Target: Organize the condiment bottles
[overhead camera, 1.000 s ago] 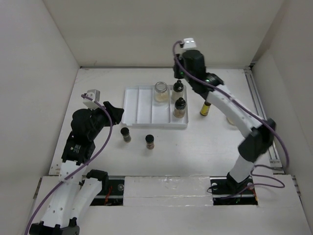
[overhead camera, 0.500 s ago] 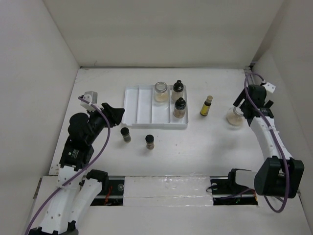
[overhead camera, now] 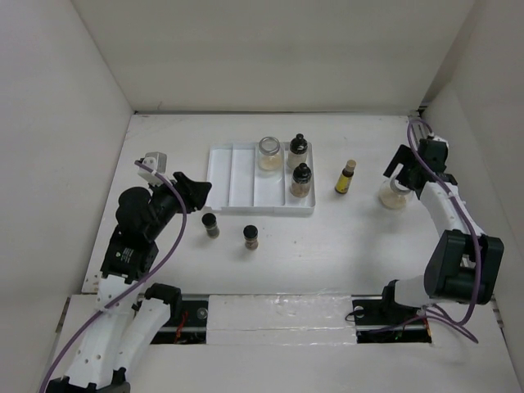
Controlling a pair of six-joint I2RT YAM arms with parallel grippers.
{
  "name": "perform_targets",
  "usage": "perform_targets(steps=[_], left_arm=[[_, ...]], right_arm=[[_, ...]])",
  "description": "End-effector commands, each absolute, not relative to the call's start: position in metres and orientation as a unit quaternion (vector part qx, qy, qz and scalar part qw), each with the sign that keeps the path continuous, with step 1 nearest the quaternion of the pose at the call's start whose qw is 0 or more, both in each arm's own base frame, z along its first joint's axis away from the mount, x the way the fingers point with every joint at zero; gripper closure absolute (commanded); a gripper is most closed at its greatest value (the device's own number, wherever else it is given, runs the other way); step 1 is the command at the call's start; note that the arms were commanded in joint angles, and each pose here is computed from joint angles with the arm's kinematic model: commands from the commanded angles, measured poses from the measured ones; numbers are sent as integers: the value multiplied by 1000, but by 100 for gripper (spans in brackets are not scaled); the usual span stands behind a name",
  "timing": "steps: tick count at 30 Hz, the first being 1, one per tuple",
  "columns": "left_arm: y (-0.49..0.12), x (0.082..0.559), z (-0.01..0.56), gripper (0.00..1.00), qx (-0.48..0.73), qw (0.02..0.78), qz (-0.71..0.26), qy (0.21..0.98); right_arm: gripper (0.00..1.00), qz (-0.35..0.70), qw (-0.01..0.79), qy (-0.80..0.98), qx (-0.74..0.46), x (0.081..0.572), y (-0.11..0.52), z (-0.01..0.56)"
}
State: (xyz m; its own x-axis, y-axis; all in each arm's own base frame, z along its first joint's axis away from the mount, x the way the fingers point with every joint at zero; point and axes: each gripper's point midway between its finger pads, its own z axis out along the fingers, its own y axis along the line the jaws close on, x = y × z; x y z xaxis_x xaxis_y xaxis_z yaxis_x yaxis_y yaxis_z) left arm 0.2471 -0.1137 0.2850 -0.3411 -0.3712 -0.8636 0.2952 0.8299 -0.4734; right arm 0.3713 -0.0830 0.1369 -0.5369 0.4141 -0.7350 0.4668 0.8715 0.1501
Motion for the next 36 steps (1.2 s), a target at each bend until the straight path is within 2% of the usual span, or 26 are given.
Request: perform_targets(steps=[1,8,15,21,25,30,36], left_arm=[[-118,248,291,54,-11,580,-298,758],[-118,248,291,54,-11,580,-298,758],[-118,248,291,54,-11,580,-298,758],[-120,247,287,54,-9,576,-300,761],[-119,247,286,54,-5,577,-298,761],[-120,249,284,54,-6,574,-297,763],[-120,249,284,54,-6,574,-297,763]], right_arm=[[0,7,450,863,231,394,-81,156],[0,53,431,870,232,375,-60,137],[1,90,452,862,208,351,-25,155],[1,3,499,833,239,353,-60,194],[0,-27,475,841,257,372,-82,179],[0,5,454,859,236,384,-70,162],[0,-19,422,872,245,383,-75,137]])
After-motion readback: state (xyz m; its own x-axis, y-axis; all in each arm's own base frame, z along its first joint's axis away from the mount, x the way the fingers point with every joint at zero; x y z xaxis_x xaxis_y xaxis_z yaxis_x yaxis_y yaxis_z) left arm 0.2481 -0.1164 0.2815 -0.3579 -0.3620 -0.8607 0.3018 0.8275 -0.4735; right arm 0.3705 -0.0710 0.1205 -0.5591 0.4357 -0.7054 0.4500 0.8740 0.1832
